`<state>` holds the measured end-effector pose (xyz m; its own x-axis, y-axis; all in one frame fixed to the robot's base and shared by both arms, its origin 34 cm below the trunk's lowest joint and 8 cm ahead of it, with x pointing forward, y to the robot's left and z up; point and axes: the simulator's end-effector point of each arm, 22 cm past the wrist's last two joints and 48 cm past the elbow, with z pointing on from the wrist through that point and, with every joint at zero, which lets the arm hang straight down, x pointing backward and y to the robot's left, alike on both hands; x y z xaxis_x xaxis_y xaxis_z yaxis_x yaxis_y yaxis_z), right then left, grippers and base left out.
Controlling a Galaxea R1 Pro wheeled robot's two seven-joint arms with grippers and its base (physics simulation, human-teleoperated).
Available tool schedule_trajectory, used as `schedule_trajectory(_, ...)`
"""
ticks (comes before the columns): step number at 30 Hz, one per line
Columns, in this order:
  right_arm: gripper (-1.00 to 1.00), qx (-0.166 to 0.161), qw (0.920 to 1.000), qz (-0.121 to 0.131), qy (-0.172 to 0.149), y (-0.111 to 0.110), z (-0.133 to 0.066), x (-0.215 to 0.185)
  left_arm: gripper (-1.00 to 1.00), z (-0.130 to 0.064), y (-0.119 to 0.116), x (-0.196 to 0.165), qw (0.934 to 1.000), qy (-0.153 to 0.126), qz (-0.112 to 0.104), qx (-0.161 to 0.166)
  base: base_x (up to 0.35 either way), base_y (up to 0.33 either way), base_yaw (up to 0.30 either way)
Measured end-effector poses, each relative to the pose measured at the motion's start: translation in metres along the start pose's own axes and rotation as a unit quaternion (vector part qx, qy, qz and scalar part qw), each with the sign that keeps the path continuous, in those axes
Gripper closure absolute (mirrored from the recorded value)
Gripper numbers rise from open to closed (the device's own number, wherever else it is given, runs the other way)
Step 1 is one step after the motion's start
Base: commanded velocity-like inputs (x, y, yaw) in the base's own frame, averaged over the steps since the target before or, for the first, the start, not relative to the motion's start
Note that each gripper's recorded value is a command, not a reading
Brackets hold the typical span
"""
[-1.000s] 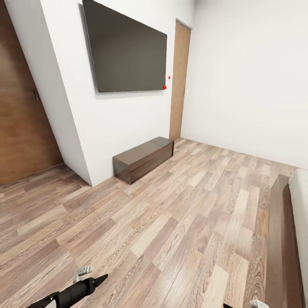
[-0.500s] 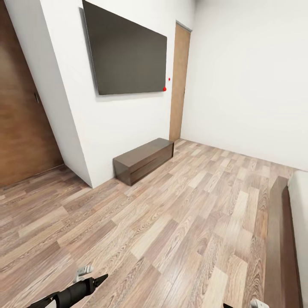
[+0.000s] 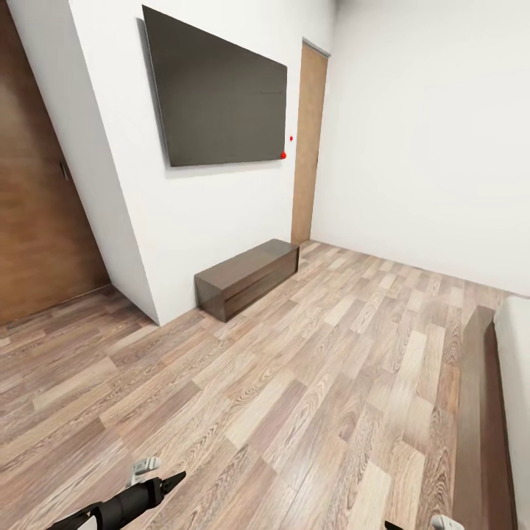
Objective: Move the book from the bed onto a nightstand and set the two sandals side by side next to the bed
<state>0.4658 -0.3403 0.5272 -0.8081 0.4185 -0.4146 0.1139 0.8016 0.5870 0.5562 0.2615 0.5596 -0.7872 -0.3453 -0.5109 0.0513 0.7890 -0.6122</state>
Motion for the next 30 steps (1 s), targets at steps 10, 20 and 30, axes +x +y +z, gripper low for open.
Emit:
schedule_trajectory(10,-1.00,-0.001,1.0000,-0.001,-0.002,0.001,0.000,-0.002,-1.00,0.000,-0.001,-0.002,1.0000,-0.002,0.001,0.001,0.000,0.000,0.000)
schedule_trajectory(20,-1.00,-0.005,0.9999,-0.005,-0.009,0.005,-0.001,-0.008,-1.00,-0.002,-0.005,-0.008,1.0000,-0.008,0.005,0.003,0.000,0.000,0.000)
schedule_trajectory(30,-1.00,-0.005,0.9999,-0.006,-0.011,0.006,-0.002,-0.009,-1.00,-0.003,-0.006,-0.010,0.9999,-0.010,0.006,0.004,0.001,0.000,0.000)
